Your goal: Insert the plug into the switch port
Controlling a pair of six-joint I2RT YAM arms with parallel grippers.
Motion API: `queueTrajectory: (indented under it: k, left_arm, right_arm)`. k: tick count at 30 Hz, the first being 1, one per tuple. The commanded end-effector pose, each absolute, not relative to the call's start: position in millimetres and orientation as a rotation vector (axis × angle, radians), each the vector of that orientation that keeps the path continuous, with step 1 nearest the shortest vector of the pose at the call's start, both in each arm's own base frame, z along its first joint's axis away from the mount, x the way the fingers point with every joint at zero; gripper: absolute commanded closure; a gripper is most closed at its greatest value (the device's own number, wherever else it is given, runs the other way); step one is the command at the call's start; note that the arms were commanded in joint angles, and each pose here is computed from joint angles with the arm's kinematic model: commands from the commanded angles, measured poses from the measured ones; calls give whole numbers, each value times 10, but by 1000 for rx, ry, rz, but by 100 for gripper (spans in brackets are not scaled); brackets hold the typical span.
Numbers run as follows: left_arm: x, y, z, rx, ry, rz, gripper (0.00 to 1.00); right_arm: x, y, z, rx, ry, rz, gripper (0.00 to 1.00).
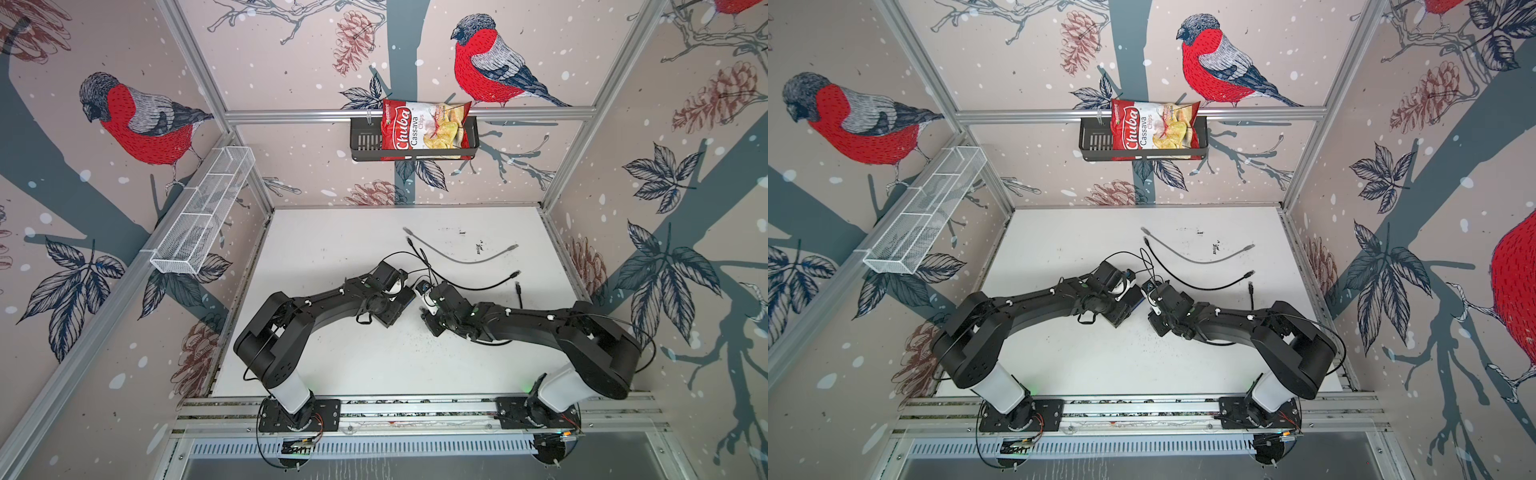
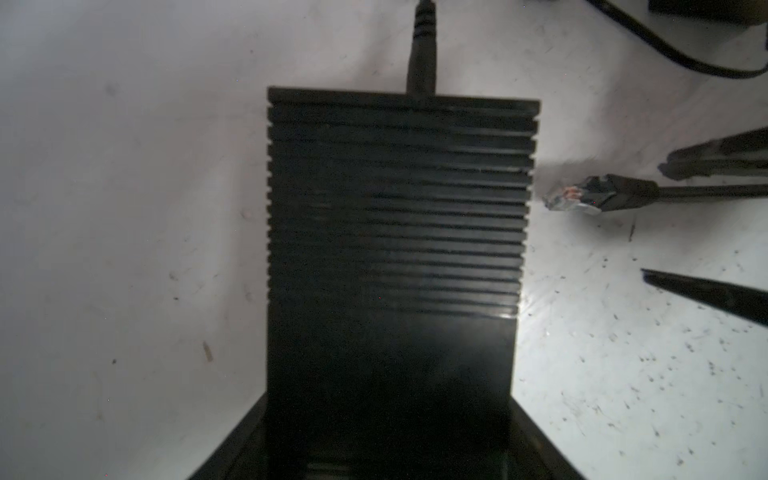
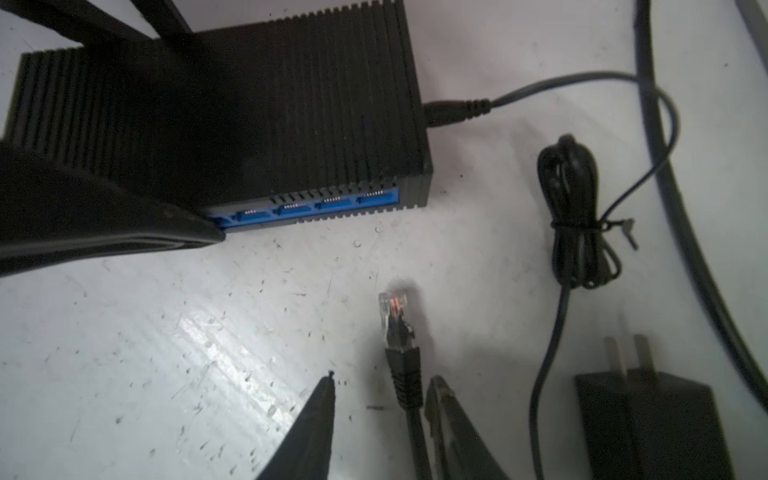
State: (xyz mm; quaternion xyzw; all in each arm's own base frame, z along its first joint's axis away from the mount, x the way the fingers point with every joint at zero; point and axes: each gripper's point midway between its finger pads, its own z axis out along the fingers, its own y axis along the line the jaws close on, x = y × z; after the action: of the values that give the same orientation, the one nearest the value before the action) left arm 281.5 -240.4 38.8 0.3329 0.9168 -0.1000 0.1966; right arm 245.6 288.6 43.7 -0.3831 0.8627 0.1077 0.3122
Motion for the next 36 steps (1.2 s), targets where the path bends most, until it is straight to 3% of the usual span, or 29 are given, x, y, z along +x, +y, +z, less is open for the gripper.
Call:
queueTrajectory:
  k: [1,8,20,36]
  left_arm:
    - [2869,-2446,449,910,2534,-312,100]
    - [2907,-2441,480,890,2516,-319,100]
    - [2918,-2445,482,874,2492,-346,100]
    - [2926,-2448,464,874,2500,-357,100]
  right_arm:
    - [2536,2916,549,-1102,2206,198,60]
    - [2530,2759,567,-1347,2085,20,61]
    - [2237,2815,475,-1473,2024,224,63]
    - [2397,2813,339,-1456,2033,199,68]
